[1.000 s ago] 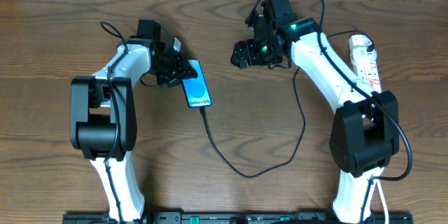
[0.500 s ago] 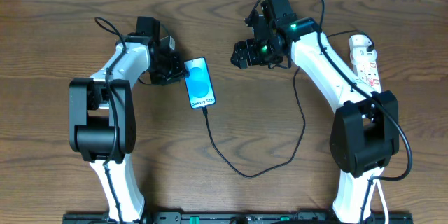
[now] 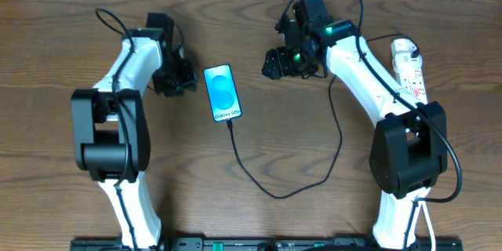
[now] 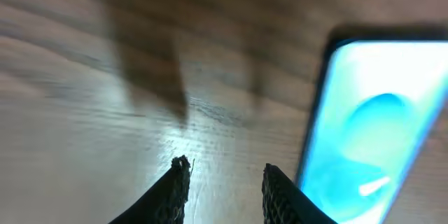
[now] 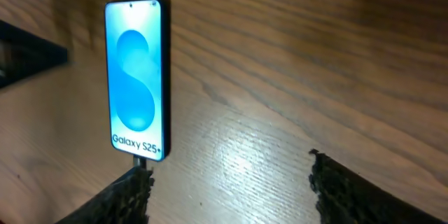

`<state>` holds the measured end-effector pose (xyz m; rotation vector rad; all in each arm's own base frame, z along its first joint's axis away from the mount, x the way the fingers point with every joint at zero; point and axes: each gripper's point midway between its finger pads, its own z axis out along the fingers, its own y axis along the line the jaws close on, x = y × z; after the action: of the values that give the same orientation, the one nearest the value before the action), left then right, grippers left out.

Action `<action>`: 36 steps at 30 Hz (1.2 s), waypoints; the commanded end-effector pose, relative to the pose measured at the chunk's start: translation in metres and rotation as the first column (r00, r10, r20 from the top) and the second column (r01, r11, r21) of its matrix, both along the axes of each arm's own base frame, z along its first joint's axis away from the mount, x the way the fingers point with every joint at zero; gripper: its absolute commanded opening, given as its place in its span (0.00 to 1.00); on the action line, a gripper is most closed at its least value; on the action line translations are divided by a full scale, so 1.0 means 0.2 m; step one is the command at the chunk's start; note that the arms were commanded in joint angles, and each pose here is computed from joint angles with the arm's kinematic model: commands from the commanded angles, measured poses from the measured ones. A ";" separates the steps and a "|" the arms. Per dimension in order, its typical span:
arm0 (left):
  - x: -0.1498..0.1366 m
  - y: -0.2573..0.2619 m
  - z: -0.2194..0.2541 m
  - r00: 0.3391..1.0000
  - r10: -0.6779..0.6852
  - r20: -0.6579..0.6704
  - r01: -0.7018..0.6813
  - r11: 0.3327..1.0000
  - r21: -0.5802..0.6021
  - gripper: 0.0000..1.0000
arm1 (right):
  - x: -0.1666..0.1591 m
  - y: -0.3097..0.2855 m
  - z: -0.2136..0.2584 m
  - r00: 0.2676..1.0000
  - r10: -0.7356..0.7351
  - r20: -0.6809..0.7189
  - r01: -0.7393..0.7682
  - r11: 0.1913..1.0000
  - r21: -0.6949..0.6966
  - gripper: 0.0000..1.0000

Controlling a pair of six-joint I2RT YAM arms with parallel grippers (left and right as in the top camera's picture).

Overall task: Plug charger to phone and switch on socket
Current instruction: 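Lower the phone flat onto the table with the left gripper and release, then retract the left arm and move the right gripper to the power strip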

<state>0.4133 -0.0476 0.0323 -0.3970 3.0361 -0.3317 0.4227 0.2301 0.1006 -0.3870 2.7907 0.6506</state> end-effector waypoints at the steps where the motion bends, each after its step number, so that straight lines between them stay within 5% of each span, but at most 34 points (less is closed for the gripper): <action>1: 0.08 0.03 0.39 0.981 -0.009 0.196 0.004 1.000 0.026 0.36 | 0.03 -0.04 0.15 0.998 0.006 0.069 -0.006 1.000 0.012 0.65; 5: 0.05 0.02 0.67 0.947 -0.007 0.322 0.002 1.000 0.015 0.36 | 0.03 -0.11 0.26 0.994 -0.024 0.104 0.022 0.999 0.025 0.54; 14: -0.07 0.03 1.10 0.861 -0.004 0.508 -0.001 1.000 0.009 0.43 | 0.06 -0.52 0.50 0.967 -0.194 0.165 0.195 0.981 0.012 0.01; 20: -0.13 0.03 1.12 0.869 -0.004 0.495 -0.001 1.000 0.010 0.62 | 0.07 -0.91 0.51 0.920 -0.361 0.154 0.371 0.928 -0.040 0.01; 24: -0.15 0.03 1.11 0.877 -0.005 0.481 -0.001 1.000 0.011 0.89 | 0.06 -1.17 0.49 0.875 -0.468 0.128 0.476 0.878 -0.049 0.01; 36: -0.15 0.03 1.11 0.878 -0.005 0.479 -0.001 1.000 0.011 0.91 | -0.02 -1.72 0.39 0.709 -0.702 0.070 0.705 0.708 -0.043 0.01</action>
<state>0.3844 -0.0434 0.2478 -0.2730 2.5625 -0.3629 0.4227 -0.1020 0.1884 0.5762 2.5965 0.3300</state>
